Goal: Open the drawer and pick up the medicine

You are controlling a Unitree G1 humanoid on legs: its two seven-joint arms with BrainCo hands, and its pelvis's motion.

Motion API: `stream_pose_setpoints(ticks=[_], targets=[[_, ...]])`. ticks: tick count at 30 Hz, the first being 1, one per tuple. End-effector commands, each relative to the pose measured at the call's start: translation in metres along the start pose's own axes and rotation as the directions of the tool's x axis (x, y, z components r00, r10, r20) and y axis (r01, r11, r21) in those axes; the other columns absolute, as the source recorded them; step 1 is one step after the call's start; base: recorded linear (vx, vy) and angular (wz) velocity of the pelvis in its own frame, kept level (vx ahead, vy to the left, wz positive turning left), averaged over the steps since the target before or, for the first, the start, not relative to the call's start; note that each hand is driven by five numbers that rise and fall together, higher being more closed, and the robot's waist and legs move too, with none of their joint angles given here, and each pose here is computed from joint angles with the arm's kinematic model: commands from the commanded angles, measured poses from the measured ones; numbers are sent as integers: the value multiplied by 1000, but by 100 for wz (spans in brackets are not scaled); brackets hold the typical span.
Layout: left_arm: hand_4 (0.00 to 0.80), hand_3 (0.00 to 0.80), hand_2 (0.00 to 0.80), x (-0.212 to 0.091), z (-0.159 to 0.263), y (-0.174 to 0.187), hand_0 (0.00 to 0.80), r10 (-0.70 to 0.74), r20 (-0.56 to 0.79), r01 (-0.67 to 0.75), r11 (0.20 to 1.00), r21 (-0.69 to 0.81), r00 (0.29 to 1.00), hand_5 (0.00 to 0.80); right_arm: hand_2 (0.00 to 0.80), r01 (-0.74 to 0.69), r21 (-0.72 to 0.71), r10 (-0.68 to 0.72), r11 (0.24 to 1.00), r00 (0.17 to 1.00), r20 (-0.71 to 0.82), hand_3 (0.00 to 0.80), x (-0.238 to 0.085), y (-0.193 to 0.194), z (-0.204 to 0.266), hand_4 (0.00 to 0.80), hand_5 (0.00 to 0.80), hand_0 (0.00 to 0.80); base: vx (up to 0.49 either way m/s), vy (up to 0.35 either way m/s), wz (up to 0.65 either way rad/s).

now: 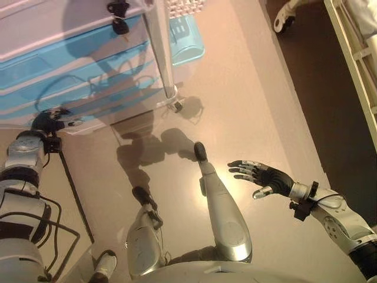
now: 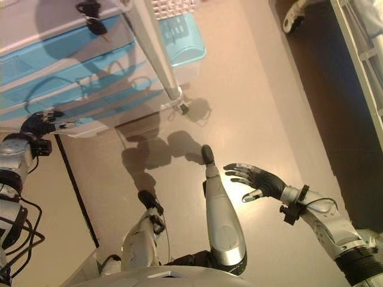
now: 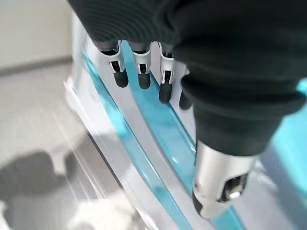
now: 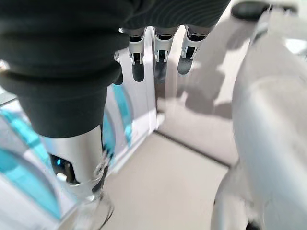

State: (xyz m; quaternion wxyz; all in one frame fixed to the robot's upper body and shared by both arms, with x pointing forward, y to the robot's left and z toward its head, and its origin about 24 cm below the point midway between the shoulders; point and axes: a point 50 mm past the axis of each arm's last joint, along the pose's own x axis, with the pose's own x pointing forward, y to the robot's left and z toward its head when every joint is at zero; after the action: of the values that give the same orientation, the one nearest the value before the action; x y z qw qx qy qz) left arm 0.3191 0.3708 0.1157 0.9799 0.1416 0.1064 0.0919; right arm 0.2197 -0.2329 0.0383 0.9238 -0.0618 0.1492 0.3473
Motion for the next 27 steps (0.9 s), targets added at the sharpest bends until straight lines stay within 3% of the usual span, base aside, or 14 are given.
stream_pose_setpoints(ticks=[1,6,13,20,27], targets=[[0,0,0,-9,-16,-22,0,-131,39,135,982,-135,991,0,0,99,26,-96,995,992,-80,0,-1,5,-21,0,0,0,3,-38,6],[0,0,0,-39,-82,-102,0,-445,-38,419,866,-273,895,0,0,144,39,-135,989,974,-183,0,5,6,-40,0,0,0,14,-24,15],[0,0,0,-96,-150,-161,0,-663,-147,512,683,-520,734,0,0,201,119,-160,972,944,-290,0,13,17,-69,0,0,0,16,-17,27],[0,0,0,-150,-196,-190,0,-728,-252,415,600,-683,638,0,0,194,336,-61,922,928,-367,0,20,55,-105,0,0,0,34,18,25],[0,0,0,-185,-218,-200,0,-752,-296,329,558,-762,589,0,0,181,457,40,871,900,-434,0,21,87,-136,0,0,0,68,31,25]])
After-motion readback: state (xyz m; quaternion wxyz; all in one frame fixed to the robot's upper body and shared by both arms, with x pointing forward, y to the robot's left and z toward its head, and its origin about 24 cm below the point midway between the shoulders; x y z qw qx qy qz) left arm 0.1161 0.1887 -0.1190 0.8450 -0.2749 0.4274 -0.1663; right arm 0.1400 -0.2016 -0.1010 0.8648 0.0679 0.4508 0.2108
